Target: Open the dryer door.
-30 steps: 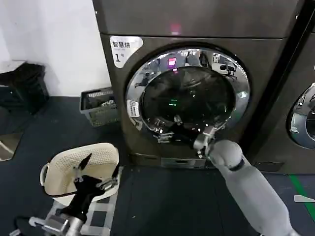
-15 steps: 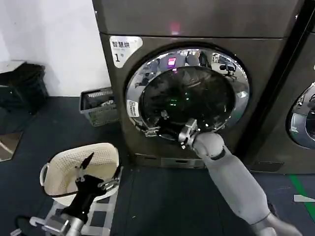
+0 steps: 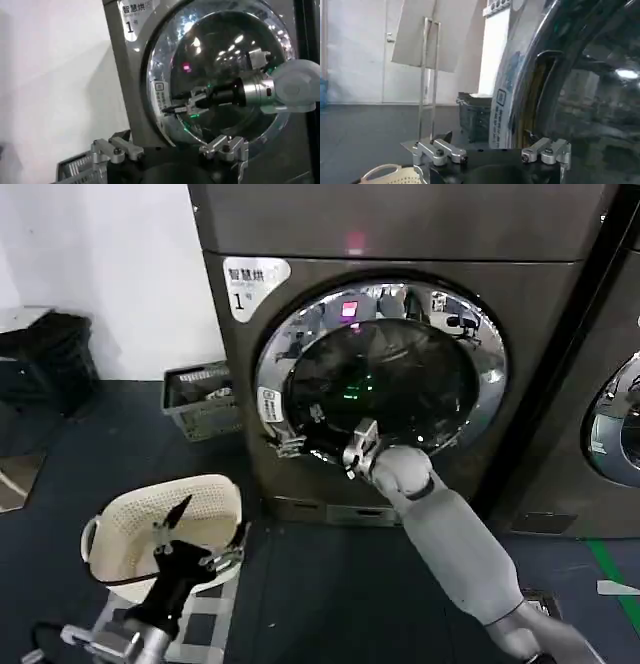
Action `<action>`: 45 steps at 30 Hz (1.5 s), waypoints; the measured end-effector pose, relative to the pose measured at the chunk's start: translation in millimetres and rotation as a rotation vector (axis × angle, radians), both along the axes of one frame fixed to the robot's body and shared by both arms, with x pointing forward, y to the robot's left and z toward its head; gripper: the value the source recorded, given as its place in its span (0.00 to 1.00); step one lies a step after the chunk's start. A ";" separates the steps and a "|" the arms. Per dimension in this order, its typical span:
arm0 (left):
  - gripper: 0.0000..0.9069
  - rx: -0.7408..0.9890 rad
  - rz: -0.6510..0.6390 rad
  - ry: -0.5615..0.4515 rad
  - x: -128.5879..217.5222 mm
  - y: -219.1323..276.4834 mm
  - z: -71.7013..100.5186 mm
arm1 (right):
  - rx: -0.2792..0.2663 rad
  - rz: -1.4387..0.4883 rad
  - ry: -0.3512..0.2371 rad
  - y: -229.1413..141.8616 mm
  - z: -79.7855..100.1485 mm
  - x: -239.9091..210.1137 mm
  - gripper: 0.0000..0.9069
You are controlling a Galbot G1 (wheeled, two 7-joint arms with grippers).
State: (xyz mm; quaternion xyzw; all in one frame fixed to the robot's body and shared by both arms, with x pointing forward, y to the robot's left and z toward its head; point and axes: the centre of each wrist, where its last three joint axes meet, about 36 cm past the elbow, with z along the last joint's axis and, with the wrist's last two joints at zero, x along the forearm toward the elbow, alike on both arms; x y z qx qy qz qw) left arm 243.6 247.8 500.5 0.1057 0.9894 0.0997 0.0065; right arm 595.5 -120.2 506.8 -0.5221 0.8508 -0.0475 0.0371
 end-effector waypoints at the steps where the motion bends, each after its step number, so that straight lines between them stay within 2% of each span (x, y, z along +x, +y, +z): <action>1: 1.00 0.003 -0.002 0.001 0.2 0.1 -0.1 | 0.001 0.012 -0.002 -1.1 0.2 -0.6 1.00; 5: 1.00 0.002 -0.010 0.012 0.1 0.5 1.6 | -0.005 0.042 0.000 -10.0 0.4 -3.5 1.00; 9: 1.00 0.009 -0.020 0.033 0.3 2.7 5.2 | -0.011 0.079 0.045 -23.7 -0.3 -10.5 1.00; 12: 1.00 0.019 -0.029 0.050 2.6 5.8 7.7 | -0.021 0.120 0.043 -34.0 -0.2 -18.8 1.00; 18: 1.00 -0.046 -0.040 0.075 9.4 17.6 13.7 | 0.034 0.229 0.060 -47.9 -5.0 -36.1 1.00; 23: 1.00 -0.103 -0.027 0.058 22.0 36.8 20.2 | 0.043 0.303 0.040 -58.7 -9.7 -45.8 1.00; 35: 1.00 -0.080 -0.013 -0.003 55.2 87.5 30.3 | 0.019 0.487 0.084 -94.3 -19.8 -75.3 1.00; 40: 1.00 -0.108 -0.087 -0.066 76.9 107.1 27.8 | 0.016 0.513 0.084 -109.4 -22.6 -84.1 1.00; 43: 1.00 -0.153 -0.181 -0.141 91.8 116.5 19.3 | 0.021 0.526 0.078 -117.5 -22.2 -89.0 1.00; 45: 1.00 -0.190 -0.240 -0.135 100.4 121.1 12.5 | 0.027 0.536 0.076 -121.9 -21.0 -91.7 1.00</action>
